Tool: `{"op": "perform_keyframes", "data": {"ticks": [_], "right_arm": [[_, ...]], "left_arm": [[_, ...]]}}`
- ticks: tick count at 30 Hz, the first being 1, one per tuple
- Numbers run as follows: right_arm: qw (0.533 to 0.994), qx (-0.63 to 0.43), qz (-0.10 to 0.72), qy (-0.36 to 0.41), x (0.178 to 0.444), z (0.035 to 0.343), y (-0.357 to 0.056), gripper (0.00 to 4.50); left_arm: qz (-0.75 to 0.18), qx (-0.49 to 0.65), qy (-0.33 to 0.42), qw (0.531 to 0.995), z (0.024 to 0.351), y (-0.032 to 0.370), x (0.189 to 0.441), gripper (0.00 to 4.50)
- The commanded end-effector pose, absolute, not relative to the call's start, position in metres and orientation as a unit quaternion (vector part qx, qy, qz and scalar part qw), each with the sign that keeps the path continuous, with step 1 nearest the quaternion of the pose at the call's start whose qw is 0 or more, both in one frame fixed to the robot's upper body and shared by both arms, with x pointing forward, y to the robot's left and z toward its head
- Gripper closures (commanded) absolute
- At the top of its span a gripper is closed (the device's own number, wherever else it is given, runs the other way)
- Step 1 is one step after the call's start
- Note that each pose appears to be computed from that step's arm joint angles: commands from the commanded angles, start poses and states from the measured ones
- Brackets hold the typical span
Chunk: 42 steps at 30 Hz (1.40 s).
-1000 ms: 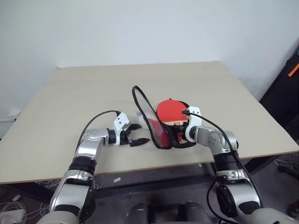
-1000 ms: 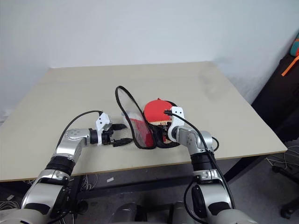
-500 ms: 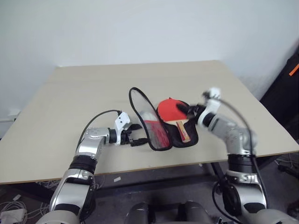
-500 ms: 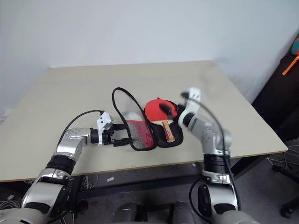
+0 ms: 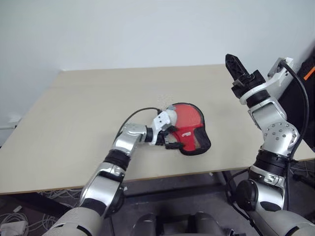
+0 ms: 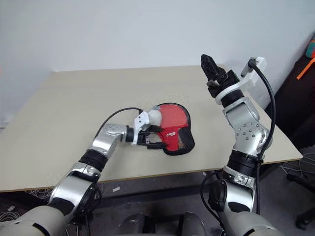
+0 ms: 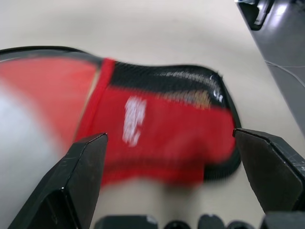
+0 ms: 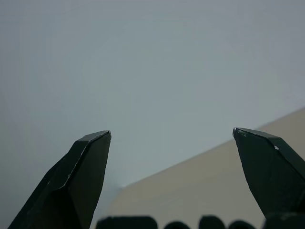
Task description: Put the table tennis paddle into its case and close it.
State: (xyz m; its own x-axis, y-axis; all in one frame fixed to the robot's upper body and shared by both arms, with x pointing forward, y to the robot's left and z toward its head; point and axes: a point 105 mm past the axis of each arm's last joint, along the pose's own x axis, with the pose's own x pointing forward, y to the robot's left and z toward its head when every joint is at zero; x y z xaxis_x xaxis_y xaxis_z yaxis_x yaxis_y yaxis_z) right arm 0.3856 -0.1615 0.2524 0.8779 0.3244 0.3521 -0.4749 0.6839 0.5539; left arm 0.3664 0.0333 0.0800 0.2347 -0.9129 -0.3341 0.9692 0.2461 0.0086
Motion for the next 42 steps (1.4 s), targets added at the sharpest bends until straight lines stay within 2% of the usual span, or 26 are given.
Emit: {"op": "perform_keyframes", "data": {"ticks": [1, 9, 14, 19, 27, 35, 42], "right_arm": [[0.914, 0.321, 0.217, -0.118, 0.384, 0.251, -0.156, 0.04], [0.930, 0.297, 0.200, -0.079, 0.388, 0.223, -0.149, 0.04], [0.937, 0.283, 0.194, -0.063, 0.393, 0.213, -0.145, 0.04], [0.947, 0.252, 0.194, -0.040, 0.396, 0.200, -0.137, 0.04], [0.947, 0.259, 0.189, -0.029, 0.397, 0.190, -0.137, 0.04], [0.948, 0.265, 0.177, -0.016, 0.399, 0.177, -0.142, 0.04], [0.948, 0.264, 0.178, -0.013, 0.404, 0.174, -0.139, 0.04]], "left_arm": [[-0.600, 0.097, 0.098, 0.788, 0.107, 0.035, 0.376, 0.00], [-0.580, 0.122, 0.104, 0.799, 0.112, 0.057, 0.370, 0.00], [-0.551, 0.168, 0.161, 0.801, 0.087, 0.060, 0.366, 0.00], [-0.517, 0.041, 0.247, 0.818, 0.088, 0.046, 0.370, 0.00], [-0.482, -0.052, 0.358, 0.798, 0.078, 0.041, 0.356, 0.00], [-0.430, -0.191, 0.384, 0.794, 0.108, 0.058, 0.370, 0.00], [-0.411, -0.239, 0.421, 0.773, 0.094, 0.043, 0.369, 0.00]]}}
